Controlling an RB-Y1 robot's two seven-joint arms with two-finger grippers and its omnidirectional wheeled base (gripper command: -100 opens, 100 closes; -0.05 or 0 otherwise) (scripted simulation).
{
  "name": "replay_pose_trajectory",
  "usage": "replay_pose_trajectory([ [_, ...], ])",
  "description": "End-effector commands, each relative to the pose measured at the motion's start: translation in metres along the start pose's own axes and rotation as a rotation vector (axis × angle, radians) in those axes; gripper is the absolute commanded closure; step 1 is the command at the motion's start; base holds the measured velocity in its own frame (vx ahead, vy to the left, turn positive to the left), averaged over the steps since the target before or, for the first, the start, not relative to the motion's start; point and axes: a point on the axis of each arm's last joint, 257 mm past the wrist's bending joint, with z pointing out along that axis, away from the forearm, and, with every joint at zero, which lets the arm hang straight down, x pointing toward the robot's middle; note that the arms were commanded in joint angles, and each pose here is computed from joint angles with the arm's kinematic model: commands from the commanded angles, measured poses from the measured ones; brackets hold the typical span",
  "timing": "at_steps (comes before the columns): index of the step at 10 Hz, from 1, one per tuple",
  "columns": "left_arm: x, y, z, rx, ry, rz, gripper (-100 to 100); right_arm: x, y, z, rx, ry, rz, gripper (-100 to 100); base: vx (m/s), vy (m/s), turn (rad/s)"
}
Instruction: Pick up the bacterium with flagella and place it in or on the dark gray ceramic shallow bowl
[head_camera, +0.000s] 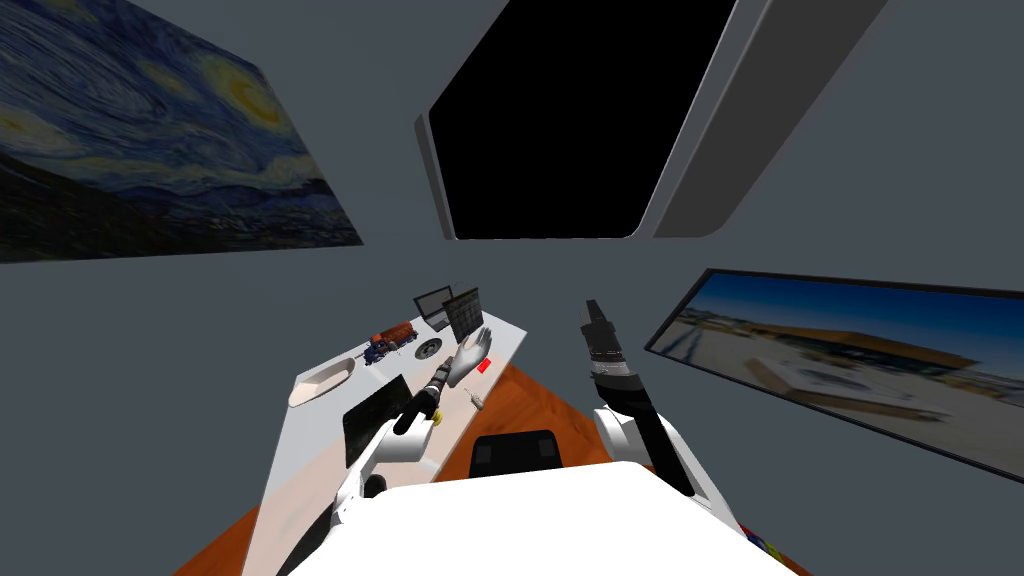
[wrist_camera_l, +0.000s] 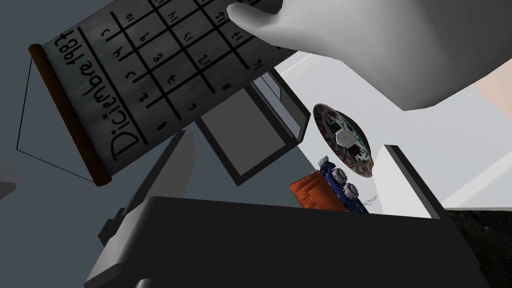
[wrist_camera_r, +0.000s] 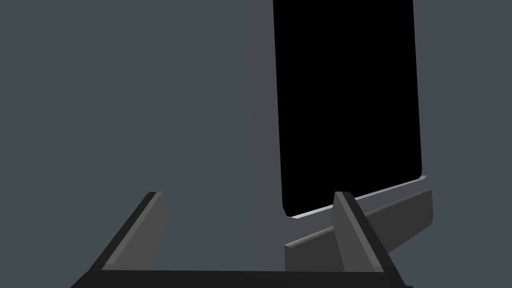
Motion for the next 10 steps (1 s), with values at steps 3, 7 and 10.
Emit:
replay_pose_trajectory([
  [3, 0.012, 0.04, 0.013, -0.134, 0.049, 0.022, -100, 0.0, 0.0, 0.0, 0.0, 0.0, 0.0, 0, -0.022, -0.054, -0.053],
  [7, 0.021, 0.07, 0.022, -0.246, 0.091, 0.039, -100, 0.0, 0.0, 0.0, 0.0, 0.0, 0.0, 0, -0.027, -0.068, -0.043],
  [10, 0.025, 0.087, 0.026, -0.31, 0.114, 0.05, -100, 0.0, 0.0, 0.0, 0.0, 0.0, 0.0, 0, -0.037, -0.064, -0.035],
])
